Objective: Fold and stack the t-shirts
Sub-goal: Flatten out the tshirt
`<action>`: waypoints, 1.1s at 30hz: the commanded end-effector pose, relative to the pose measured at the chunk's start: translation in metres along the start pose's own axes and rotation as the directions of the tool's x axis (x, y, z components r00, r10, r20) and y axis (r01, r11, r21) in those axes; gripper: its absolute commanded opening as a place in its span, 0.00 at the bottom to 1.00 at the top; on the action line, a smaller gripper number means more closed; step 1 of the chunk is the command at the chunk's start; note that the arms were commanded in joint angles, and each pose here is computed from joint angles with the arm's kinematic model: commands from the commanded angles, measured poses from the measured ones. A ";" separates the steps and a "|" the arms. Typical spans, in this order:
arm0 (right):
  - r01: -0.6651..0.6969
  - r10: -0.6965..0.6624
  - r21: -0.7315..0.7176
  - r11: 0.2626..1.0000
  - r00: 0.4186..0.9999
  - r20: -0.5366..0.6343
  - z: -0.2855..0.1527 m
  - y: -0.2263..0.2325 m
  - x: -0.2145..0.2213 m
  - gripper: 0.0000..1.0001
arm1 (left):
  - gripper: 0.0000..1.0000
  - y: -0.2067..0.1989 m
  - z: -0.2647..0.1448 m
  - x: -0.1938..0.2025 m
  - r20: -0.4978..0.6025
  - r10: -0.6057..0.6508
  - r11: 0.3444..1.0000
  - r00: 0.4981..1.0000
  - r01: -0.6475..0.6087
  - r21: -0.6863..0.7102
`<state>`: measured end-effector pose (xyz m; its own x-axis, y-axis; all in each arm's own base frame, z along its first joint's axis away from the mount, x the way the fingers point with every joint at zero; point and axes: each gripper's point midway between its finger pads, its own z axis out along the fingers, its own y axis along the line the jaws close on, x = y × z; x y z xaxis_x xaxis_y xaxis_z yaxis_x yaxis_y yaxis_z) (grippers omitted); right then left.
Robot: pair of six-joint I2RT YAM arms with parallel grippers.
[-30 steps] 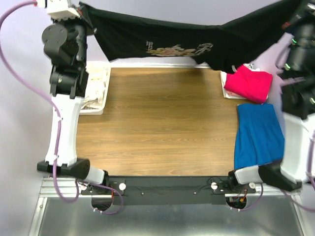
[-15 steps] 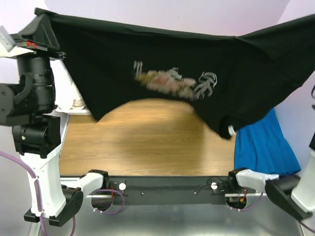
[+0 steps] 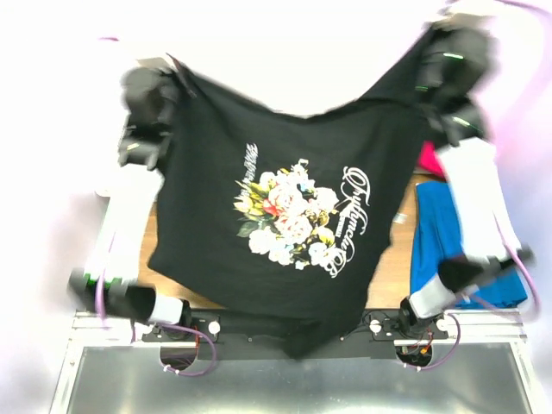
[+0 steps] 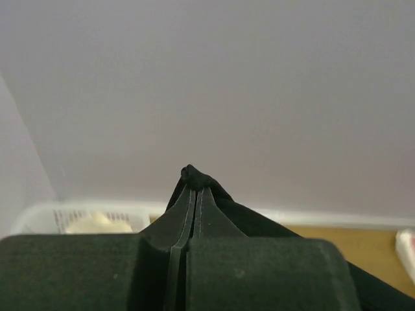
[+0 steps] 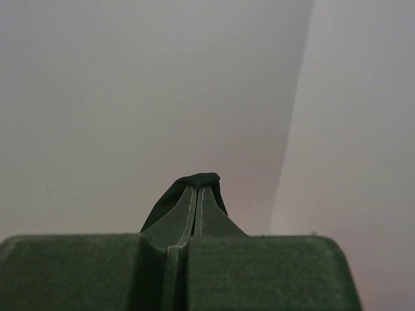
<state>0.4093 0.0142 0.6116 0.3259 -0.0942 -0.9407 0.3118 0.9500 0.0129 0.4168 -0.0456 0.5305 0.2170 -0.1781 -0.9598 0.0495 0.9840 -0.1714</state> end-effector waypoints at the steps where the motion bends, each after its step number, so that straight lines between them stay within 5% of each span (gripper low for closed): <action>1: 0.036 -0.033 0.012 0.999 0.979 -0.201 0.050 0.037 0.139 0.01 | 0.00 0.011 0.031 0.171 -0.315 -0.037 0.999 0.948 0.029 -0.029; 5: 0.059 -0.060 -0.015 0.998 0.928 -0.367 0.084 0.061 0.274 0.01 | 0.00 0.032 0.043 0.277 -0.488 -0.051 0.994 0.871 -0.004 -0.112; 7: 0.052 -0.058 -0.027 0.998 0.918 -0.393 0.100 0.067 0.308 0.01 | 0.00 0.044 0.054 0.328 -0.559 -0.061 0.986 0.827 -0.036 -0.161; 9: 0.065 -0.079 -0.045 0.997 0.887 -0.455 0.110 0.079 0.374 0.01 | 0.00 0.053 0.066 0.351 -0.574 -0.074 0.977 0.815 -0.057 -0.206; 13: 0.028 -0.047 -0.048 0.998 0.884 -0.465 0.133 0.094 0.427 0.01 | 0.00 0.072 0.104 0.394 -0.591 -0.101 0.947 0.800 -0.105 -0.304; 21: -0.061 0.016 -0.076 0.995 0.868 -0.496 0.141 0.105 0.491 0.01 | 0.00 0.104 0.144 0.403 -0.519 -0.140 0.867 0.843 -0.149 -0.475; 30: -0.099 0.038 -0.100 0.990 0.869 -0.493 0.142 0.108 0.506 0.01 | 0.00 0.136 0.143 0.376 -0.388 -0.141 0.748 0.911 -0.159 -0.644; 33: -0.119 0.046 -0.117 0.986 0.869 -0.492 0.142 0.115 0.508 0.01 | 0.00 0.144 0.149 0.366 -0.365 -0.134 0.753 0.921 -0.145 -0.642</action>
<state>0.7257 0.0263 0.1777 -0.1969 0.0743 -0.9776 0.2100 0.9772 0.0320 0.6476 -0.0060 0.1618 -0.2805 -0.2891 -0.9153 -0.5228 0.8457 -0.1070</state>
